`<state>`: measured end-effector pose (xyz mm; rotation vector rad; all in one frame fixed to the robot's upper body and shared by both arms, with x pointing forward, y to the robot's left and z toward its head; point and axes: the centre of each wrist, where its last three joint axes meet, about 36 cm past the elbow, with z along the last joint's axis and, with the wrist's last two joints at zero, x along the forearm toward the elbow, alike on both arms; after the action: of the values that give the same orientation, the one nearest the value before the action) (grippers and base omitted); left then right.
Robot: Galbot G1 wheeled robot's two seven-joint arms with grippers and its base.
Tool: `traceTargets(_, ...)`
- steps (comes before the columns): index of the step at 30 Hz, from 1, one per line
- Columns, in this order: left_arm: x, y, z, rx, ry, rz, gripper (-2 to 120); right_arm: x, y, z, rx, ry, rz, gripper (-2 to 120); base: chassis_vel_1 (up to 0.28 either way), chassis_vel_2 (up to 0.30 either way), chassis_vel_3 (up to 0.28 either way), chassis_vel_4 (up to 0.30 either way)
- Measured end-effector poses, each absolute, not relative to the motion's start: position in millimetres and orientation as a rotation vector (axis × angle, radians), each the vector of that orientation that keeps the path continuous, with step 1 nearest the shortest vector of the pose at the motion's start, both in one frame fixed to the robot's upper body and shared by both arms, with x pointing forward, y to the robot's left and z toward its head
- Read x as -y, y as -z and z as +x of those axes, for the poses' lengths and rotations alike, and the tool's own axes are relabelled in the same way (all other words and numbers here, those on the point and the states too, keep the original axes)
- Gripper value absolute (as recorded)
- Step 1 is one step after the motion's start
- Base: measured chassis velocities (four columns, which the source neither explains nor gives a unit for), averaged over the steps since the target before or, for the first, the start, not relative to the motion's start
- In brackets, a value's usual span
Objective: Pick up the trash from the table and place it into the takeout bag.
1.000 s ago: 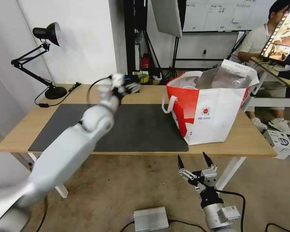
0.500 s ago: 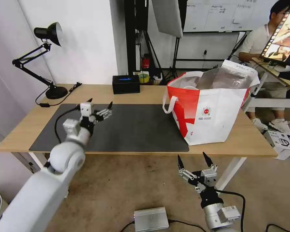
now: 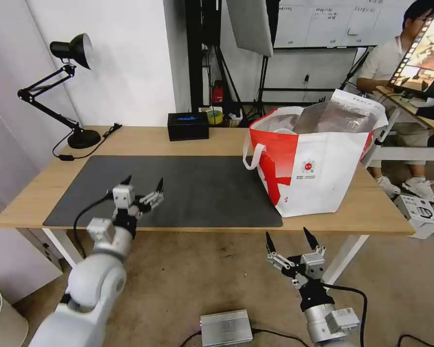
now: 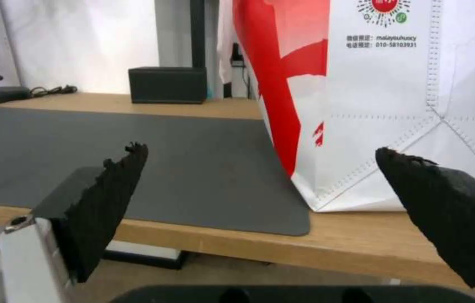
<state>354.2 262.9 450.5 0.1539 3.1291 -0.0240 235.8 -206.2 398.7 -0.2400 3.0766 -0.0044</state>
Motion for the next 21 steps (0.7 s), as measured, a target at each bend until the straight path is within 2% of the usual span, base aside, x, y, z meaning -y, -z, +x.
traceTargets(8,-271,-427,337,-3.078,-0.03,0.252,100,206,-399,236,-3.077,0.004,-0.24,100,0.0,0.0,0.0,0.0)
traceTargets(21,-291,-387,317,-3.128,-0.054,0.227,100,206,-399,236,-3.077,0.004,-0.24,100,0.0,0.0,0.0,0.0)
